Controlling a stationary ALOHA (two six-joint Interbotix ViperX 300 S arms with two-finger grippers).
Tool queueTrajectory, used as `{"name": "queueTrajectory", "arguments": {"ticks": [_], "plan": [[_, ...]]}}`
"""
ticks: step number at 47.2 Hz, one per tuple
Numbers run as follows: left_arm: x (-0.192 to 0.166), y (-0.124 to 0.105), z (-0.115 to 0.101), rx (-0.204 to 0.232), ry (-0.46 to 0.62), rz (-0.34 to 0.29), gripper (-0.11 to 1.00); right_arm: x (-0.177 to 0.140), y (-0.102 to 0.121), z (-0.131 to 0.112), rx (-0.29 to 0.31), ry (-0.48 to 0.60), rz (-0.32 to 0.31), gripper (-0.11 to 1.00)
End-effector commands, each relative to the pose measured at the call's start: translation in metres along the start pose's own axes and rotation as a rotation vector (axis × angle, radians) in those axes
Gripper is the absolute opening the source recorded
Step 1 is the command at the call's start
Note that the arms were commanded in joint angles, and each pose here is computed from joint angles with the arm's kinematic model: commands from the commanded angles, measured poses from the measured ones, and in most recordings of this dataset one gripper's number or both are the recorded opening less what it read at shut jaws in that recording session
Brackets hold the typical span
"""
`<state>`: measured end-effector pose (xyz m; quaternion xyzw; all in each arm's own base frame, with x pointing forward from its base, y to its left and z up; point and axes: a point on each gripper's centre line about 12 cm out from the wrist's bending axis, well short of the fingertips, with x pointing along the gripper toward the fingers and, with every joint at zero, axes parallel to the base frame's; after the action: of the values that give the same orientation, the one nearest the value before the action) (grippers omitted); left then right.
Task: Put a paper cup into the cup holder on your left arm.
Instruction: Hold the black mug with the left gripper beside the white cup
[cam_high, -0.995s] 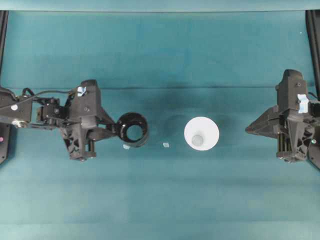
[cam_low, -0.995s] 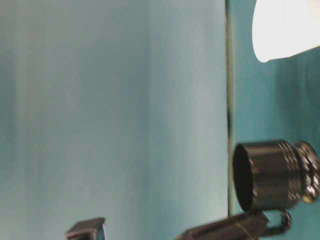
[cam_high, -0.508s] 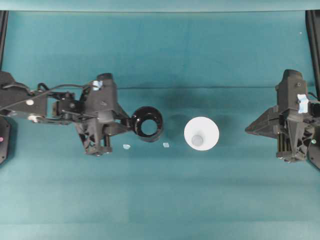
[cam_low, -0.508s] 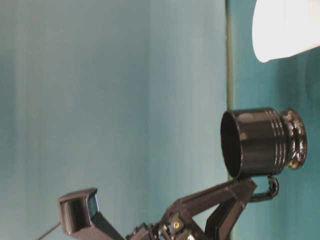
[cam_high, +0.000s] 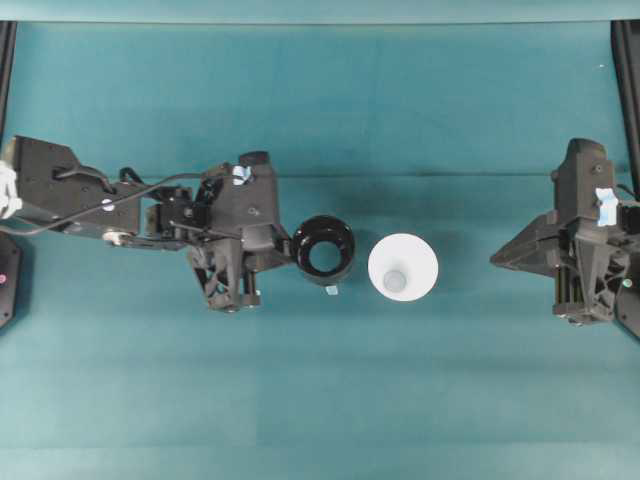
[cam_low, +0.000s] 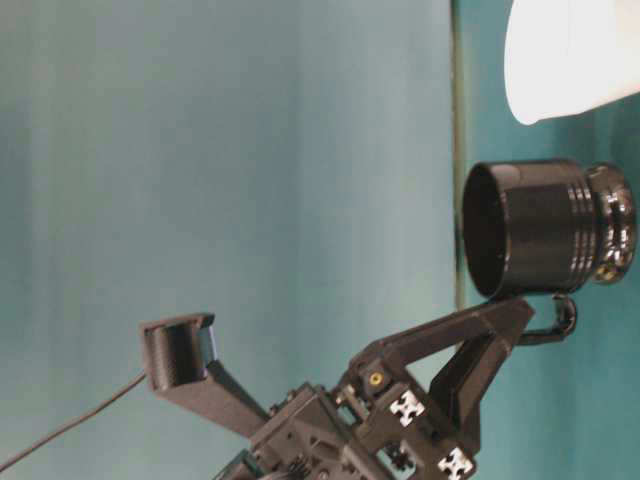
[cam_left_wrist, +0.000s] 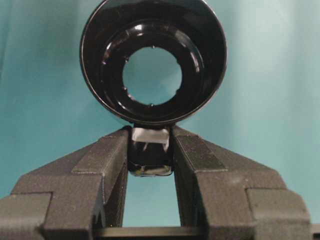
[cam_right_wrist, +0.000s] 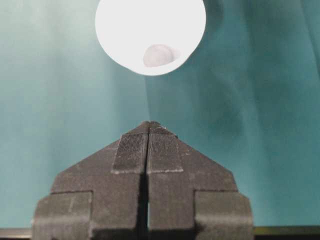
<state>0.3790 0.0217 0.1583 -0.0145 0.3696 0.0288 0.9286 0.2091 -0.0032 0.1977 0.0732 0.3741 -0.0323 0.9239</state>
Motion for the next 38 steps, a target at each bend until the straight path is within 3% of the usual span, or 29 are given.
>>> {"name": "queueTrajectory", "arguments": {"ticks": [1, 18, 38], "plan": [[0.0, -0.002, 0.009, 0.002, -0.025, -0.004, 0.3, -0.003, 0.001, 0.011, 0.007, -0.031, 0.003, -0.04], [0.008, -0.014, 0.003, 0.012, 0.0, -0.026, 0.3, -0.004, 0.001, 0.011, 0.007, -0.034, 0.003, -0.04], [0.012, -0.01, -0.003, 0.014, 0.02, -0.019, 0.3, -0.004, 0.001, 0.009, 0.007, -0.02, 0.002, -0.06]]}}
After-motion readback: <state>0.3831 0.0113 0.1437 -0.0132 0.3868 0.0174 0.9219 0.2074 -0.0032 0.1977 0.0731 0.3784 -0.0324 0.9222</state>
